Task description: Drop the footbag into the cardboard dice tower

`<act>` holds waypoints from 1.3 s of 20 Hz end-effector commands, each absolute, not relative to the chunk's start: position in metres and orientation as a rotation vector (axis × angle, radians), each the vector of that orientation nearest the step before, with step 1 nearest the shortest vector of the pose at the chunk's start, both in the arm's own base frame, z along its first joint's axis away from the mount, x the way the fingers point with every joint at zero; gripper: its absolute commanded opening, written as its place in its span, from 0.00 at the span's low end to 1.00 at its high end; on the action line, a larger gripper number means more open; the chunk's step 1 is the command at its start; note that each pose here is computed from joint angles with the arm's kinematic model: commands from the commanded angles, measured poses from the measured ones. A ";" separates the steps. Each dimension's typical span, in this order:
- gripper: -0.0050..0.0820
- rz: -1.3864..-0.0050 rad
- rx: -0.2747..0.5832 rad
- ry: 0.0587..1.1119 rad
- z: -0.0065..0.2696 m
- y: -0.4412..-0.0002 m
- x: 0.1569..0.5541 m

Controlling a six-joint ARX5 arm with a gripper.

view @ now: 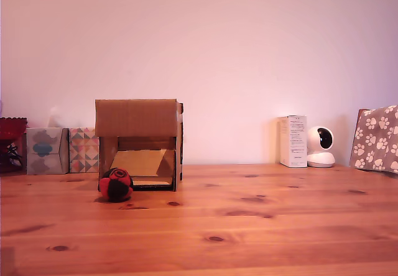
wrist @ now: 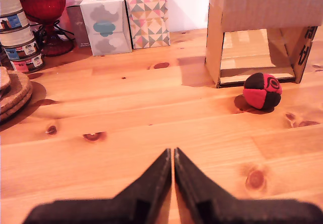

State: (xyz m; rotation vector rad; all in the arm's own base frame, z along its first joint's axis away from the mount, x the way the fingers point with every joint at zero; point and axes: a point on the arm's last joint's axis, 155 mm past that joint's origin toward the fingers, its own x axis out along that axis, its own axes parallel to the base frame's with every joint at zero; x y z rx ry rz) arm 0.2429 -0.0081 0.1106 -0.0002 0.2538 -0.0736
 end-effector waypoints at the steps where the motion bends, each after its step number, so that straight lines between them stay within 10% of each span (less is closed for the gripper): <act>1: 0.03 -0.105 0.018 0.261 0.104 -0.013 0.243; 15: 0.03 -0.362 -0.178 0.068 0.171 -0.062 0.238; 26: 0.03 -0.530 -0.209 0.113 0.176 -0.105 0.245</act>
